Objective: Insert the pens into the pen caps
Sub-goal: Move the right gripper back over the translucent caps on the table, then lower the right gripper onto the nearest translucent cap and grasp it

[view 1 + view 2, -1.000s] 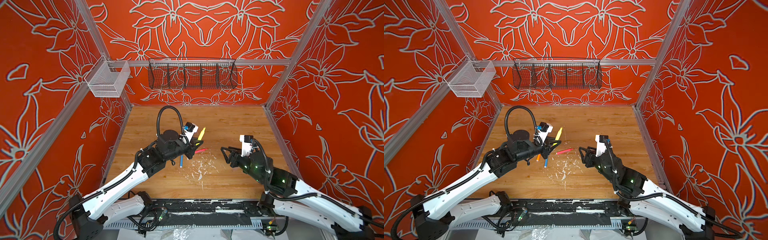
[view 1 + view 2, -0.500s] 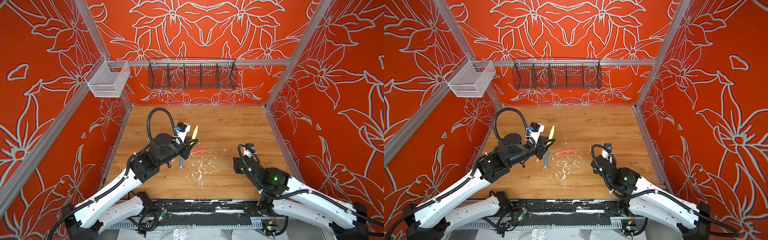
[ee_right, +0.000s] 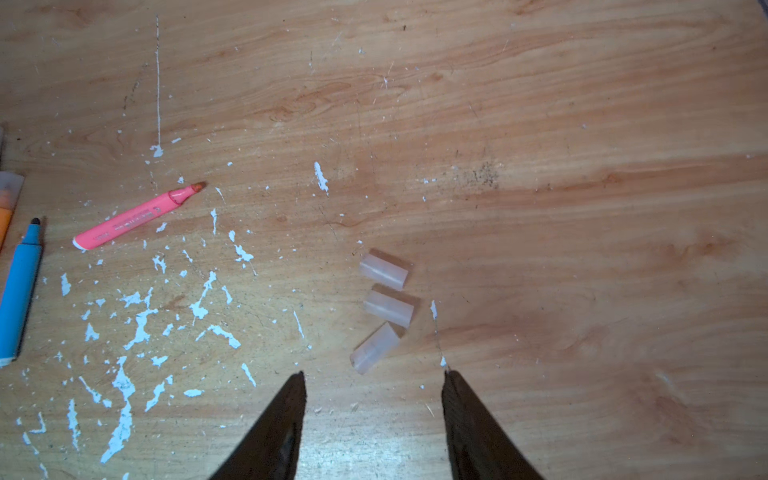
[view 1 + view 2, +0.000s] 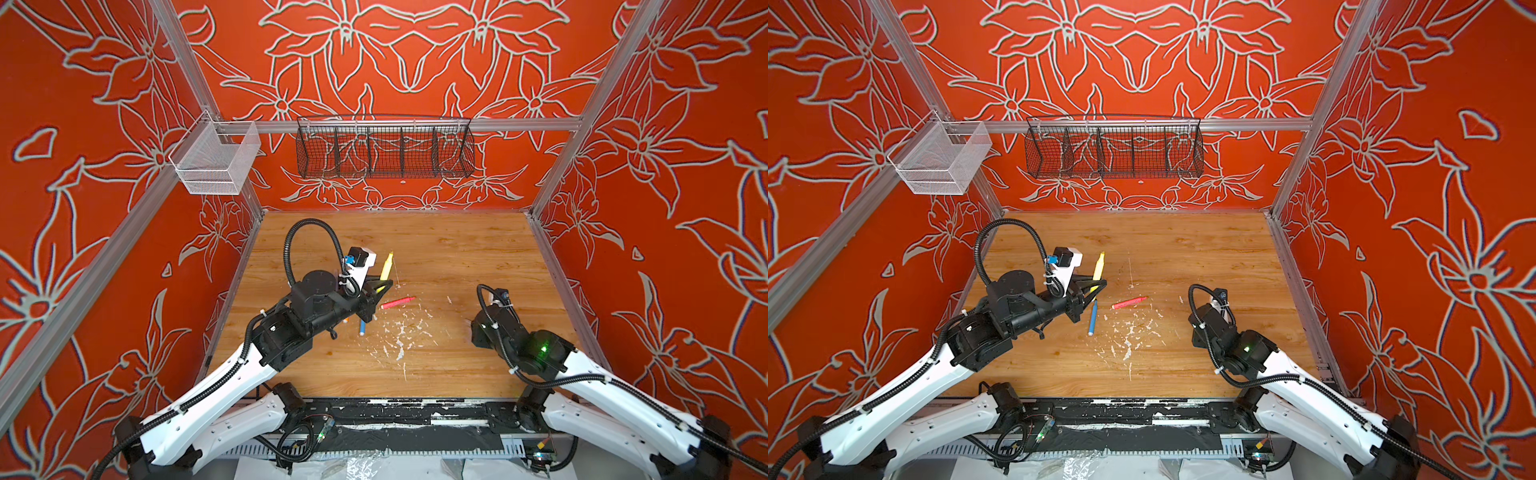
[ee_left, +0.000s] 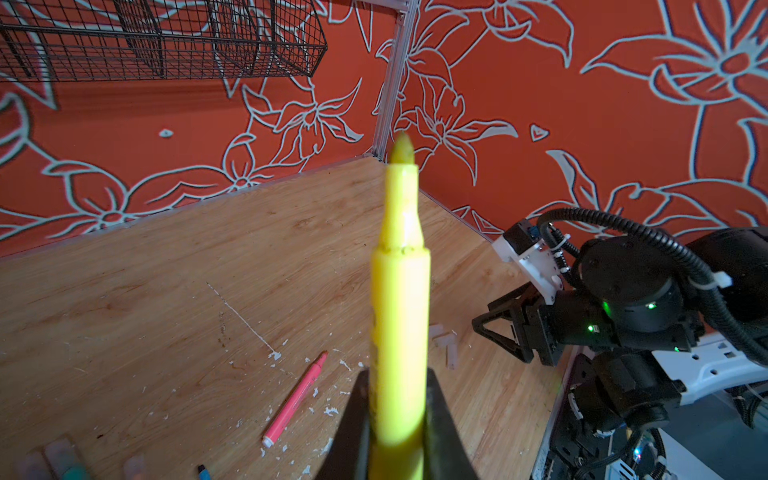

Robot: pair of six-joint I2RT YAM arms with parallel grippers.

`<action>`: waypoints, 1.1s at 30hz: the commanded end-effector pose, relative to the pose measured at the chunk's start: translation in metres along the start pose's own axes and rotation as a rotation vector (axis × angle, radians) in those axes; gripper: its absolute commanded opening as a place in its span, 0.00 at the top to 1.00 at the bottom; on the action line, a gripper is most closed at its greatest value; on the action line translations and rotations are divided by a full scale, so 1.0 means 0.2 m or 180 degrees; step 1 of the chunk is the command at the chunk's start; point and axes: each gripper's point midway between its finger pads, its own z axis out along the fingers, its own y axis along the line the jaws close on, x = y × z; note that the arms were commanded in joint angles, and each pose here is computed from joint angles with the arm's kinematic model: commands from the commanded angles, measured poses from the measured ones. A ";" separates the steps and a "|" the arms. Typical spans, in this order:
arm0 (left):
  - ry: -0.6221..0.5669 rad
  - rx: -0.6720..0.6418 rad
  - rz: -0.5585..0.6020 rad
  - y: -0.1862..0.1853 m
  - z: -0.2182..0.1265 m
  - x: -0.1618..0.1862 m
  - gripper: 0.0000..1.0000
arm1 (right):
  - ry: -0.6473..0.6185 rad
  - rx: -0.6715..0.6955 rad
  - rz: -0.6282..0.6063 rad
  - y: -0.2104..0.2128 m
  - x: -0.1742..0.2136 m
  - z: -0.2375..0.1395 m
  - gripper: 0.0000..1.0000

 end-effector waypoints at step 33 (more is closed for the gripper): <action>-0.0074 0.0073 0.0019 -0.02 -0.07 0.00 1.00 | 0.0623 0.0404 -0.0117 0.01 0.16 0.28 0.49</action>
